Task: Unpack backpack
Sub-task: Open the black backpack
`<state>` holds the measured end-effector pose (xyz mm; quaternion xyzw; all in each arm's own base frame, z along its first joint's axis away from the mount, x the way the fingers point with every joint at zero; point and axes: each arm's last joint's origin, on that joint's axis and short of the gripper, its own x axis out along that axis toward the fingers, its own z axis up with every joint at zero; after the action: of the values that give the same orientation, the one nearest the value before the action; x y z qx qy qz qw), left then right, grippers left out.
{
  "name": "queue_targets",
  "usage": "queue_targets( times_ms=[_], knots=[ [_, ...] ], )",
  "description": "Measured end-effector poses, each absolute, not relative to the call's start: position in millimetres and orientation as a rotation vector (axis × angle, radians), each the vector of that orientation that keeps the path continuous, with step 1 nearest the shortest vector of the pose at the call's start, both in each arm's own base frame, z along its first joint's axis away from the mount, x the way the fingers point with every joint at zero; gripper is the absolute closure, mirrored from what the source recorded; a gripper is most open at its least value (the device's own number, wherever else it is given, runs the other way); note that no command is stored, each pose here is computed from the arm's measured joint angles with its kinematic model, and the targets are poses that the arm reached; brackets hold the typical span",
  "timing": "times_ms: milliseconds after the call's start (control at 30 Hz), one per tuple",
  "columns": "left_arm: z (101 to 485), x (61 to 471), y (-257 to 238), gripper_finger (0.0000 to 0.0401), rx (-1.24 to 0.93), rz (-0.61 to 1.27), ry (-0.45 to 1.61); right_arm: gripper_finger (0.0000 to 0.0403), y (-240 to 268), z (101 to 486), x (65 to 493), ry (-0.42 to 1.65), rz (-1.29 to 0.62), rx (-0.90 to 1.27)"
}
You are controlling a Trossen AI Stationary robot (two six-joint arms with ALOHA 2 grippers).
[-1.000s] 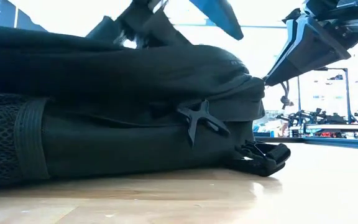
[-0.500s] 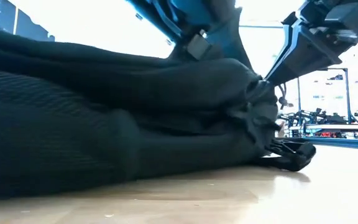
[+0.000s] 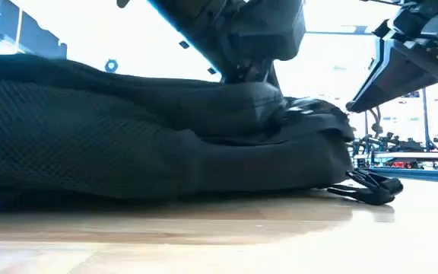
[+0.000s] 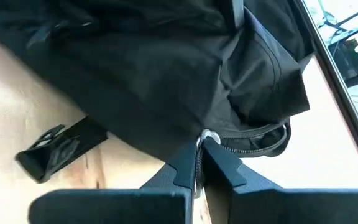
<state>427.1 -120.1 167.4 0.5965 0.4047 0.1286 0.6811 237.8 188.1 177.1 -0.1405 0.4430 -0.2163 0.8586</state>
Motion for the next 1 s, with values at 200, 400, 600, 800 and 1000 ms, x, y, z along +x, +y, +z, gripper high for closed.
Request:
queue_targets(
  times_ms=[200, 400, 600, 800, 1000],
  knots=[
    [163, 421, -95, 0.0401, 1.269, 0.525, 1.024, 0.0401, 196, 179, 244, 0.867, -0.418, -0.222],
    [161, 419, -84, 0.0401, 1.207, 0.589, 1.041, 0.0402, 197, 182, 263, 0.783, -0.35, -0.257],
    [160, 416, -95, 0.0401, 1.214, 0.54, 1.032, 0.0402, 184, 181, 257, 0.763, -0.51, -0.335],
    [161, 414, -107, 0.0401, 1.266, 0.5, 1.024, 0.0396, 168, 173, 251, 0.727, -0.633, -0.381],
    [161, 413, -111, 0.0401, 1.263, 0.472, 1.017, 0.0324, 151, 157, 244, 0.659, -0.737, -0.39]
  ],
)
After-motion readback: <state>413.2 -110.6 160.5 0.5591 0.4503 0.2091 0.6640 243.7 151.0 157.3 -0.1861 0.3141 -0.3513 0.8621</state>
